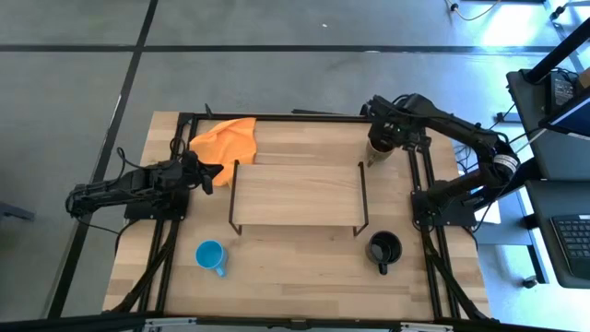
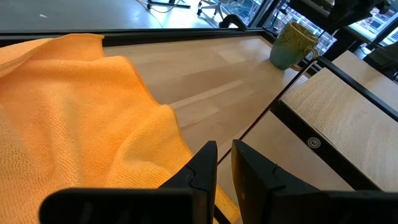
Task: Stack small to large cups/mugs on shelf
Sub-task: Put the brown mug on the shelf
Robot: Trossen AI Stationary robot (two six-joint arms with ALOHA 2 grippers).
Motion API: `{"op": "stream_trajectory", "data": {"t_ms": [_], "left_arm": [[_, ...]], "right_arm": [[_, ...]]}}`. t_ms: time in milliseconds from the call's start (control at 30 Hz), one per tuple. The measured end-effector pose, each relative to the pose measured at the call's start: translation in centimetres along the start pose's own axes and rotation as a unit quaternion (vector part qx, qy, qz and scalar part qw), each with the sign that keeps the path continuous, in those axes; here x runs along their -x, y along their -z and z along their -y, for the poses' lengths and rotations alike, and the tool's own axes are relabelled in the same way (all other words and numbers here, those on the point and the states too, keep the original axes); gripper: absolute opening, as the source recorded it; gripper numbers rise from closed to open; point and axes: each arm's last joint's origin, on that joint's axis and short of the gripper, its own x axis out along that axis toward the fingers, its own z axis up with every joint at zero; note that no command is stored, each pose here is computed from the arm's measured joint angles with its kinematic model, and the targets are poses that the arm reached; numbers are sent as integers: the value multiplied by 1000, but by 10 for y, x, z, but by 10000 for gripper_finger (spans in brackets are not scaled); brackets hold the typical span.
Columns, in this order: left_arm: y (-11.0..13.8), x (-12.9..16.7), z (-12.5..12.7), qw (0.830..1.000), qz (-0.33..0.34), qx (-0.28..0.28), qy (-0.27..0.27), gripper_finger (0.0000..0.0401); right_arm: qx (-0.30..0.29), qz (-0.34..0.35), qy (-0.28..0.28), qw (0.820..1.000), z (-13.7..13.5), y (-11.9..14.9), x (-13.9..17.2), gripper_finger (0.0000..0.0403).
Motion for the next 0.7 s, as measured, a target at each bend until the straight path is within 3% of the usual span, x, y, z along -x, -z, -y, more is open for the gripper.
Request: {"op": "stream_trajectory", "data": {"t_ms": [400, 700], "left_arm": [[0, 0, 0, 1000, 1, 1, -1, 42], [0, 0, 0, 1000, -6, 15, 8, 42]], "right_arm": [[-95, 58, 3, 994, -1, 3, 2, 202], [-159, 8, 22, 987, 0, 22, -15, 202]]}}
